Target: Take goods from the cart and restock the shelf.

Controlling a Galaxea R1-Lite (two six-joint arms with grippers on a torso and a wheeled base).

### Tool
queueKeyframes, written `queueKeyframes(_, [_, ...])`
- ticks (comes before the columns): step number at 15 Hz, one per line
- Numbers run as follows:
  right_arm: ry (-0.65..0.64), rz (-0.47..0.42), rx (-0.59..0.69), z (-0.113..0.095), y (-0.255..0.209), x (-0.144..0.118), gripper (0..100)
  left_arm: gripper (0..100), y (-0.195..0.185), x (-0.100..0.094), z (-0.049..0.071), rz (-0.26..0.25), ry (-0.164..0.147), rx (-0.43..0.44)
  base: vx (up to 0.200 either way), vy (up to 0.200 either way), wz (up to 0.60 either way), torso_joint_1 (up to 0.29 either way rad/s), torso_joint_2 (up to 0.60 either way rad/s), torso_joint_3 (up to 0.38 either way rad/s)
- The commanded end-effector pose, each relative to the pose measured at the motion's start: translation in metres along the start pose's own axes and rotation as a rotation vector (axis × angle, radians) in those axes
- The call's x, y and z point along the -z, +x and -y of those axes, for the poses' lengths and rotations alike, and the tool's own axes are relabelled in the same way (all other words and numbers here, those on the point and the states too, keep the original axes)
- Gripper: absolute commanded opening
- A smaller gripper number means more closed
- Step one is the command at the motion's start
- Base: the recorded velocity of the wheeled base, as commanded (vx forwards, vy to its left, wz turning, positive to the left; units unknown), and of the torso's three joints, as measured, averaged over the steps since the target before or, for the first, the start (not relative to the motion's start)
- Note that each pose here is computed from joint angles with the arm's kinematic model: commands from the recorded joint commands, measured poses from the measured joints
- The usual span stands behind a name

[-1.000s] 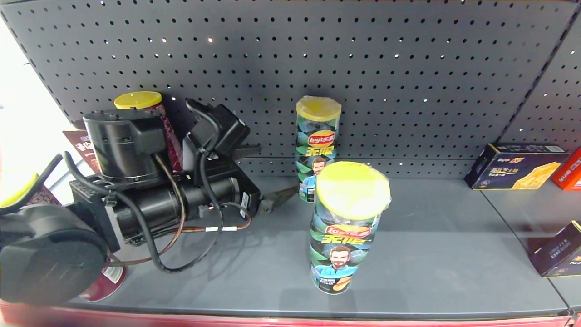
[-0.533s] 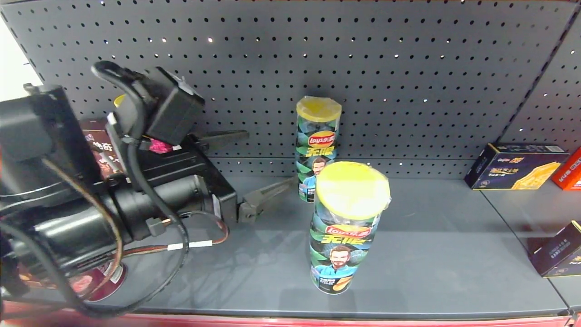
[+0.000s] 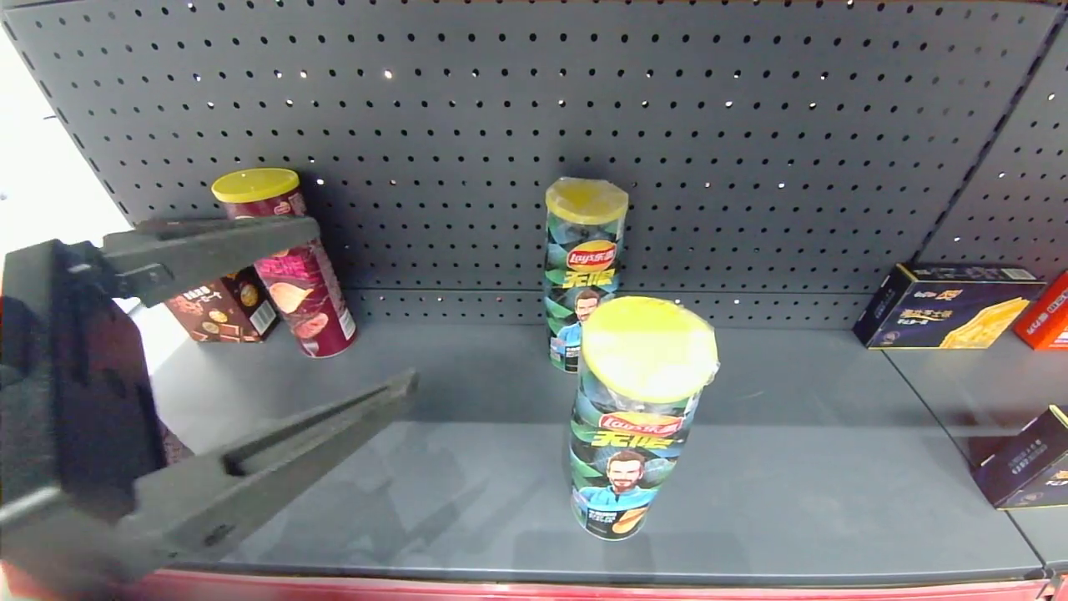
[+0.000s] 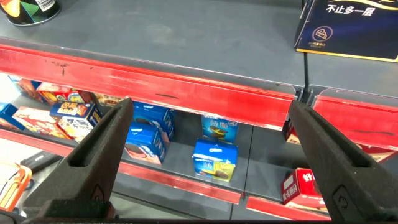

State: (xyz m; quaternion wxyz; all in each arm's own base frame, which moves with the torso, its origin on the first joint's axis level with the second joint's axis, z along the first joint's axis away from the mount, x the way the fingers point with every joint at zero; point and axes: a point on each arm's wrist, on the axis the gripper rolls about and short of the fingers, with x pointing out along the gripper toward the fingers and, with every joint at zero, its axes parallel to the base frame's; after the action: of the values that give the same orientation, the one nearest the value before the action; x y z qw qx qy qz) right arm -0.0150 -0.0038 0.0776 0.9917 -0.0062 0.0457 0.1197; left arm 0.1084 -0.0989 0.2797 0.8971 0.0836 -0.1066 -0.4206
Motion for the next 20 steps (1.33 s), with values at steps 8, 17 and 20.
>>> queueKeyframes(8, [0.0, -0.001, 0.001, 0.0, 0.0, 0.0, 100, 100, -0.124, 0.01, 0.021, 0.207, 0.073, -0.215, 0.0, 0.0, 0.0, 0.0, 0.0, 0.0])
queueKeyframes(17, [0.0, -0.001, -0.001, 0.0, 0.0, 0.0, 100, 100, -0.174, 0.117, 0.076, 0.138, 0.111, -0.791, 0.0, 0.0, 0.0, 0.0, 0.0, 0.0])
queueKeyframes(20, [0.0, -0.001, 0.001, 0.0, 0.0, 0.0, 100, 100, -0.177, 0.136, 0.078, 0.021, 0.016, -0.698, 0.0, 0.0, 0.0, 0.0, 0.0, 0.0])
